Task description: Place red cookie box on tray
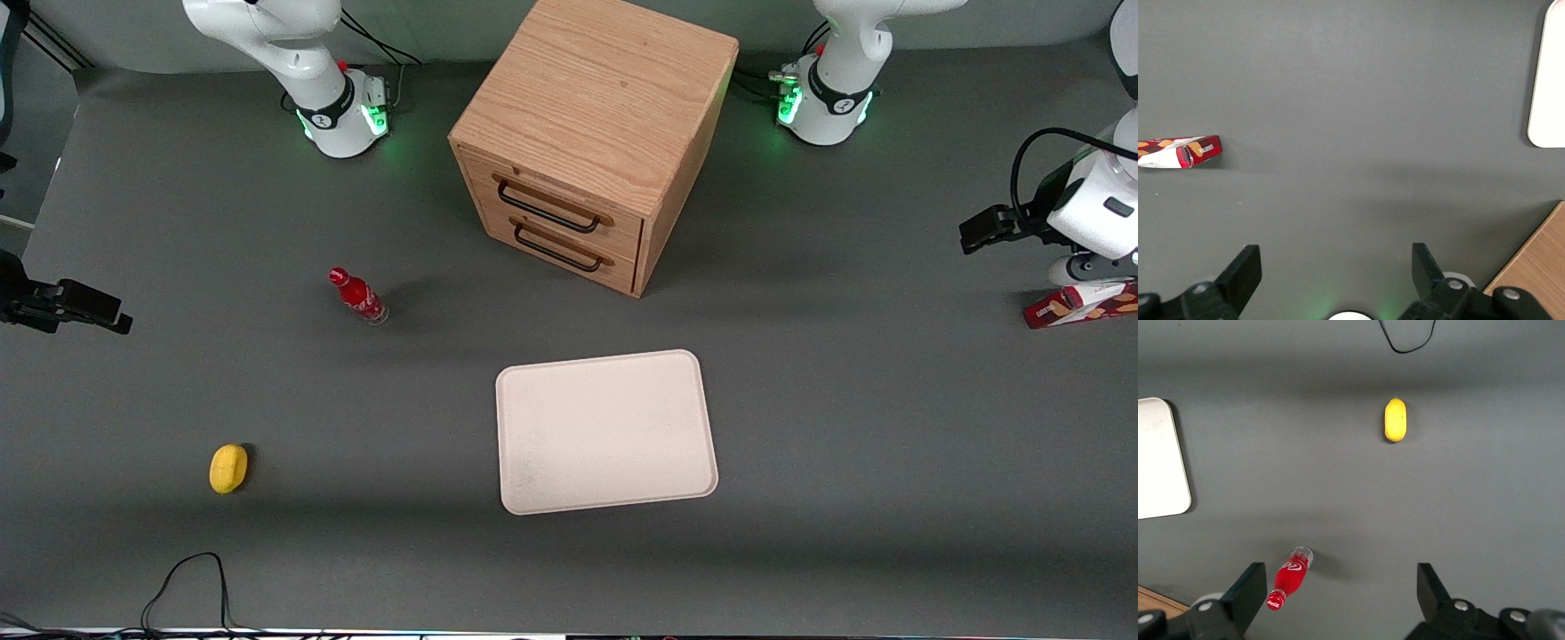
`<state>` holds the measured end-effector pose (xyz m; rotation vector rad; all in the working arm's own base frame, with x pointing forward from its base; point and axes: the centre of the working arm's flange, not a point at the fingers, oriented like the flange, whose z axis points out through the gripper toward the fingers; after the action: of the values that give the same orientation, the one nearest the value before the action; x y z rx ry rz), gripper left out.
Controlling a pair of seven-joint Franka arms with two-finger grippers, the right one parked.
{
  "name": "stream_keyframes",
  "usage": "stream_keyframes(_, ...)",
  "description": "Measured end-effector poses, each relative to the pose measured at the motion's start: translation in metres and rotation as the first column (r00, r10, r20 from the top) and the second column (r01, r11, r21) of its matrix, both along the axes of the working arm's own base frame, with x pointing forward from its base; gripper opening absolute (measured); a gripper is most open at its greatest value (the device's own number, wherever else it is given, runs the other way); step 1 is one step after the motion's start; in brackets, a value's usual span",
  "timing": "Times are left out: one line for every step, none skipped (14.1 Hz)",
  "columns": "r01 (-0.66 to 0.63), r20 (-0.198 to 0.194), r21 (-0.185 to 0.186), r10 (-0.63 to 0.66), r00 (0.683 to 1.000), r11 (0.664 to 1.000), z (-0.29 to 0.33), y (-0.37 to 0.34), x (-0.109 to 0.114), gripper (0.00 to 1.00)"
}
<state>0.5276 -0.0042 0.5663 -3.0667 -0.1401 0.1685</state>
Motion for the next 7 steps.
stream_keyframes(0.002,-0.001,-0.002,-0.002,1.000,1.000,0.0006,-0.0003,-0.0001,1.00)
stream_keyframes(0.003,-0.005,-0.004,-0.003,1.000,1.000,0.0013,-0.0006,-0.0003,1.00)
stream_keyframes(0.002,-0.008,-0.005,-0.002,1.000,1.000,0.0020,-0.0006,-0.0003,1.00)
stream_keyframes(0.001,-0.011,-0.005,-0.001,1.000,1.000,0.0030,-0.0004,0.0001,1.00)
stream_keyframes(0.000,-0.019,-0.006,0.000,1.000,1.000,0.0044,-0.0002,0.0007,1.00)
stream_keyframes(-0.002,-0.026,-0.007,0.001,1.000,1.000,0.0051,0.0003,0.0019,1.00)
stream_keyframes(-0.002,-0.033,-0.007,0.002,0.999,1.000,0.0050,0.0006,0.0033,1.00)
